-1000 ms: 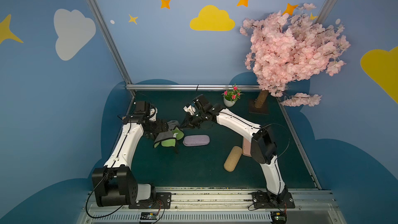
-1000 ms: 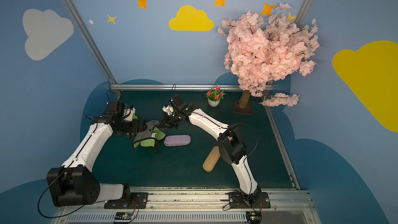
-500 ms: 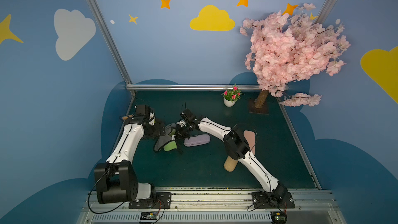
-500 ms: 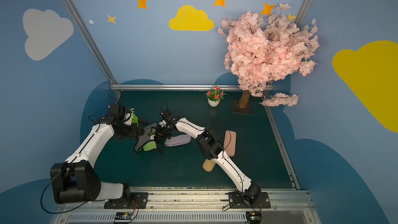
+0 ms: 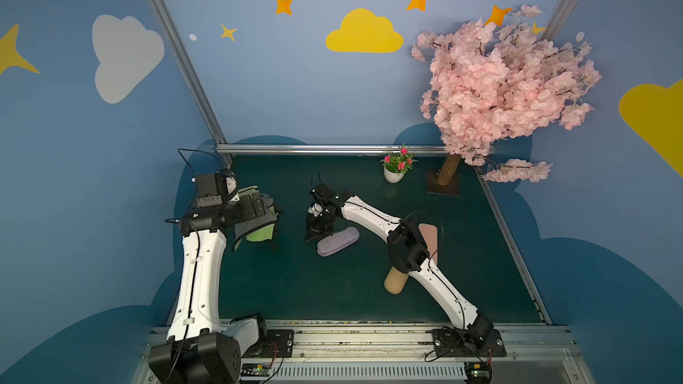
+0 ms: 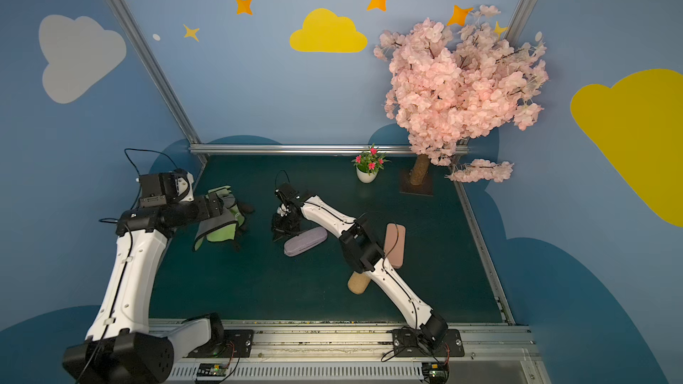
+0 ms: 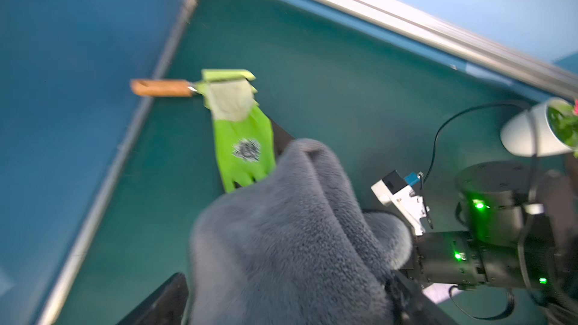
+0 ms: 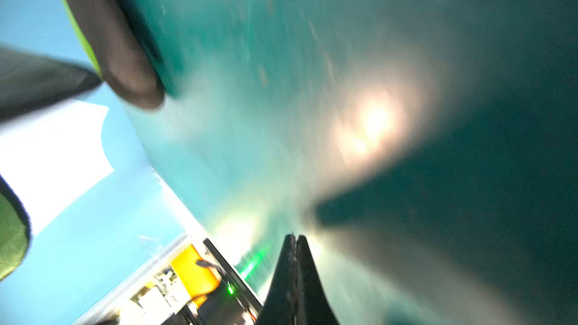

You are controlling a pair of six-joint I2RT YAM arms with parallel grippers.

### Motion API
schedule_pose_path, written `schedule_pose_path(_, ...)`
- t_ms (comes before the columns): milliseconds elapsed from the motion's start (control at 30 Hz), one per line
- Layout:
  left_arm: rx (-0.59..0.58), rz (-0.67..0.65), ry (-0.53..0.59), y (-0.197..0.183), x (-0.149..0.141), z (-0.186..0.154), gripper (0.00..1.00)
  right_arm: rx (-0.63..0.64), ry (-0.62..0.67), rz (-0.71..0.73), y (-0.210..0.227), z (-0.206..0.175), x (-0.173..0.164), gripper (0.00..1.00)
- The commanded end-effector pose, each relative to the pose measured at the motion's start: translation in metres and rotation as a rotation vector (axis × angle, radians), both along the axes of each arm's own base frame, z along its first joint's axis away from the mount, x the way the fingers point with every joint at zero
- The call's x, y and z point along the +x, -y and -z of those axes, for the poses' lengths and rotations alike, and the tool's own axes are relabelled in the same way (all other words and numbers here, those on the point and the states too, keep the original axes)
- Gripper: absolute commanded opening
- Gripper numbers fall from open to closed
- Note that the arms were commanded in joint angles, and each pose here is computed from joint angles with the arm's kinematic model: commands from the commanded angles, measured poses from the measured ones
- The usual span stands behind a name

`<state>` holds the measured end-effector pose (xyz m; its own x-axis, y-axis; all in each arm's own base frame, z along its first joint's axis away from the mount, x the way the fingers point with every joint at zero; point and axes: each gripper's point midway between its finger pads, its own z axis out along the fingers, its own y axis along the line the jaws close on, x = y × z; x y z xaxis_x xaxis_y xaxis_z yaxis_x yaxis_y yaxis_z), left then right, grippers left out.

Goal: Wipe the eyeglass case
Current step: Place the cleaning item at the center of the board.

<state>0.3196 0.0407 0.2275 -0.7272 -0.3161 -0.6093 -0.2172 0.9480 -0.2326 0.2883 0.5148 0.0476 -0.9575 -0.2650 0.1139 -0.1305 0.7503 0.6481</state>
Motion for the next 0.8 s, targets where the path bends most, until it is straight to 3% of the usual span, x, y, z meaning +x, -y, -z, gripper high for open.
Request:
schedule_pose_path(0, -0.199, 0.059, -0.072, 0.033, -0.003, 0.043, 0.96, 0.134, 0.154, -0.030, 0.010, -0.099, -0.005, 0.00)
schedule_pose_path(167, -0.338, 0.030, -0.117, 0.057, -0.008, 0.091, 0.95, 0.329, 0.033, -0.020, -0.015, -0.133, -0.028, 0.00)
schedule_pose_path(400, -0.417, -0.023, -0.161, 0.066, -0.011, 0.118, 0.90, 0.393, -0.117, 0.056, -0.054, -0.095, -0.021, 0.00)
schedule_pose_path(567, -0.280, -0.056, -0.098, 0.046, -0.013, 0.093, 0.90, 0.352, -0.082, 0.046, -0.044, -0.082, -0.018, 0.00)
schedule_pose_path(767, -0.132, -0.024, 0.055, 0.046, -0.008, 0.049, 0.93, 0.410, 0.079, -0.003, -0.002, -0.140, -0.006, 0.00)
